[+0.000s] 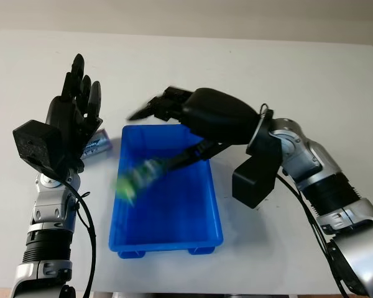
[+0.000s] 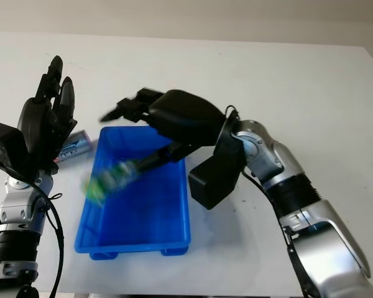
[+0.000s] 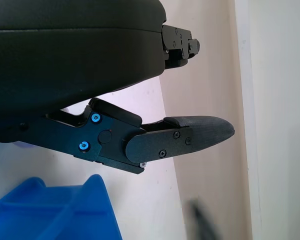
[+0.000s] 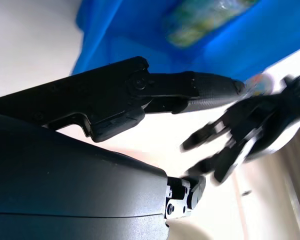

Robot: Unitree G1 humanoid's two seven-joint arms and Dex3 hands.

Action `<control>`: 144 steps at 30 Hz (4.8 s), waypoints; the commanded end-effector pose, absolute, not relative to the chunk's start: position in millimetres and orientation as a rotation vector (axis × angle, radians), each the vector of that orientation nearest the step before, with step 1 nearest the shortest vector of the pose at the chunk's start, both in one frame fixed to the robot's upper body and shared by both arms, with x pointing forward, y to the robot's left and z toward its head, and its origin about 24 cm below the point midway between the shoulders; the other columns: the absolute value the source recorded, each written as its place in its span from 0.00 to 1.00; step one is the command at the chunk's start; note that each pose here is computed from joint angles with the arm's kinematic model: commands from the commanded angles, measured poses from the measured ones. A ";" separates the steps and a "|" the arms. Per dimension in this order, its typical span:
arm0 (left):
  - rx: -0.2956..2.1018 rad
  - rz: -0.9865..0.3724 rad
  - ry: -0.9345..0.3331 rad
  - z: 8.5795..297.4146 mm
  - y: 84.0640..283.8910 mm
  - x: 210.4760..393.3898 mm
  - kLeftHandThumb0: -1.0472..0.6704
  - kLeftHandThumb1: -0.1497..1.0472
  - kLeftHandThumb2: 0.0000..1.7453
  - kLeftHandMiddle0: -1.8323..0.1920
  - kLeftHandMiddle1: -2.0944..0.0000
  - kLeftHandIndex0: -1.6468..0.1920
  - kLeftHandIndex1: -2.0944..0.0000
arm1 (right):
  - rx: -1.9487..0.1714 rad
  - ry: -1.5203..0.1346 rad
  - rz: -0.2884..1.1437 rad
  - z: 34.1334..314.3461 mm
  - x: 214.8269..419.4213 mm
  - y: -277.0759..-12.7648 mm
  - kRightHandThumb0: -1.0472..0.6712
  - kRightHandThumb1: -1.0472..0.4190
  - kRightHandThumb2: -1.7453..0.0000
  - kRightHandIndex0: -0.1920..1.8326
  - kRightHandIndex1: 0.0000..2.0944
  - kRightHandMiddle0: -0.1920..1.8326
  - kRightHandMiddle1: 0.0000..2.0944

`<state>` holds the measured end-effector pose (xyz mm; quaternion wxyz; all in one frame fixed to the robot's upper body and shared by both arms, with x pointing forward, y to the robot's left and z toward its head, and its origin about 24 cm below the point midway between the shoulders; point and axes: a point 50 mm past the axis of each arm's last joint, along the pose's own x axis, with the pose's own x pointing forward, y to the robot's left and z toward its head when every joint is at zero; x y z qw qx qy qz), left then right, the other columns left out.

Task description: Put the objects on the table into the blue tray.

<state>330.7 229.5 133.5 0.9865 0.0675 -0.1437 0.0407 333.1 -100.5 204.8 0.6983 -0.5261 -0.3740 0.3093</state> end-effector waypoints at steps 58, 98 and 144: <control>1.197 -0.004 -0.023 253.7 280.3 278.3 0.22 0.93 0.03 0.86 0.97 0.84 0.97 | -0.226 -0.094 0.193 140.1 344.4 -198.1 0.19 0.00 0.56 0.00 0.00 0.00 0.00; 1.750 0.005 0.219 157.5 250.4 323.8 0.35 1.00 0.15 0.61 0.00 0.91 0.06 | -0.206 -0.115 0.213 142.7 345.8 -202.0 0.20 0.00 0.58 0.00 0.00 0.00 0.00; 0.722 -0.247 -0.678 241.4 162.2 280.3 0.38 1.00 0.21 0.51 0.00 0.76 0.00 | -0.201 -0.108 0.193 134.7 343.4 -196.5 0.19 0.00 0.60 0.00 0.00 0.00 0.00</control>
